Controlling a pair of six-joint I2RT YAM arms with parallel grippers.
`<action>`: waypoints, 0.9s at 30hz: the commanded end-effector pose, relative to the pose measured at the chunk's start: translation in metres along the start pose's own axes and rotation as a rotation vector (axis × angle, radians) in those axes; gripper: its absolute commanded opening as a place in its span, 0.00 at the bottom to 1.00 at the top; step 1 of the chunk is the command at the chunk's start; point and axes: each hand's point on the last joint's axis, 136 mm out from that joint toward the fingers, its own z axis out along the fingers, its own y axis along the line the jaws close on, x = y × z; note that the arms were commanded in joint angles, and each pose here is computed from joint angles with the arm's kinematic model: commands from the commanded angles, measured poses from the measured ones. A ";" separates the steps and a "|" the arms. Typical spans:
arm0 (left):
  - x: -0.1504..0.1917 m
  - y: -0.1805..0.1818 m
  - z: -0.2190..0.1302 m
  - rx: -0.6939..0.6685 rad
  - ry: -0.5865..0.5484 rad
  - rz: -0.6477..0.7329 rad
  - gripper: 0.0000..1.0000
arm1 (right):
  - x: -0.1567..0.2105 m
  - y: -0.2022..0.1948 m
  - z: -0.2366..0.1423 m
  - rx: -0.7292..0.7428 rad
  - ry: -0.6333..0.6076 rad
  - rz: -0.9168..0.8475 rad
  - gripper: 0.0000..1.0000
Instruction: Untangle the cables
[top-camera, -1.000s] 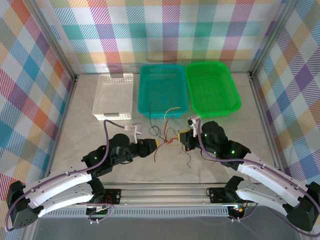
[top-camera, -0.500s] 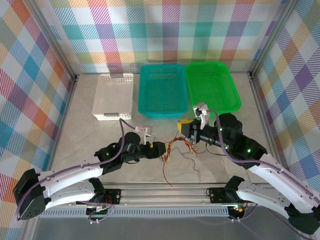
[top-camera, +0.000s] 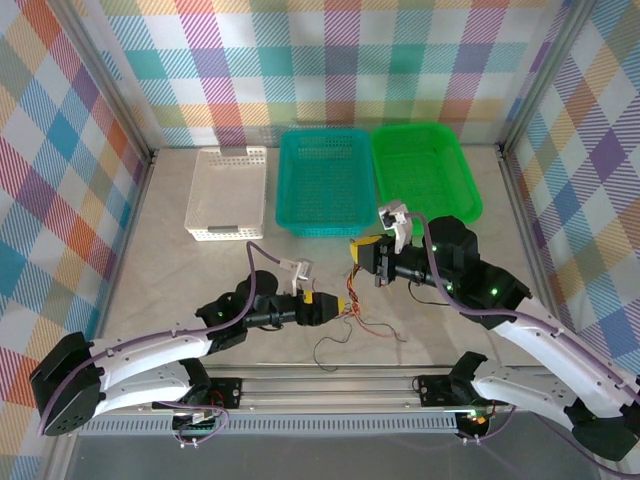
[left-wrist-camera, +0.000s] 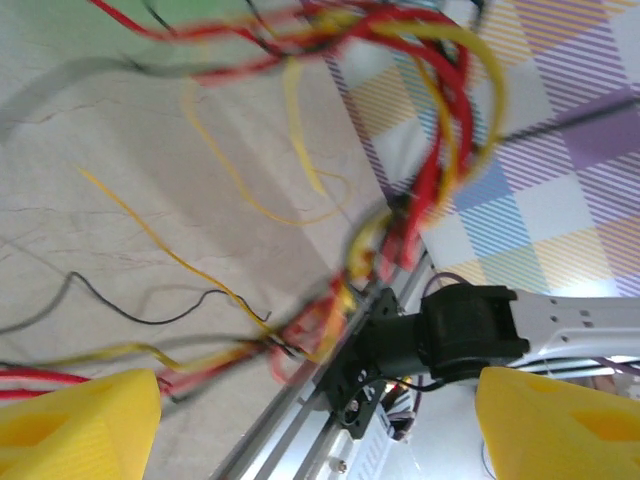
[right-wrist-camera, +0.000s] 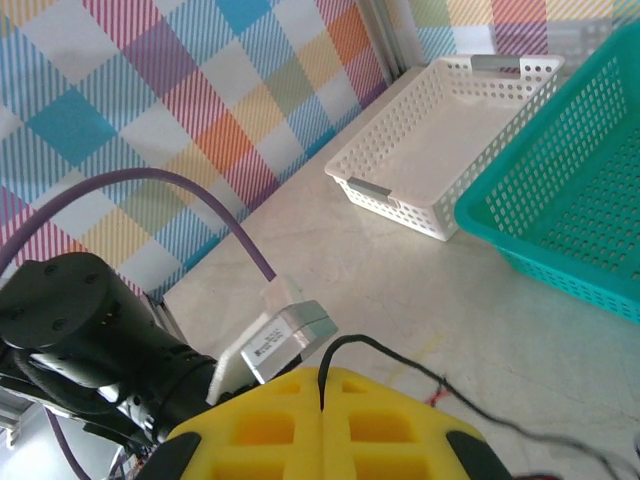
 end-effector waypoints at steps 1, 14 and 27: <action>-0.006 -0.033 -0.009 0.140 -0.030 0.077 0.83 | -0.021 0.007 -0.006 -0.004 -0.045 -0.037 0.00; -0.002 0.000 0.008 -0.092 0.064 0.167 0.83 | -0.036 0.019 -0.001 -0.045 -0.040 -0.029 0.00; 0.037 -0.052 0.026 0.126 0.194 0.280 0.82 | -0.045 0.012 0.001 0.011 -0.046 -0.028 0.00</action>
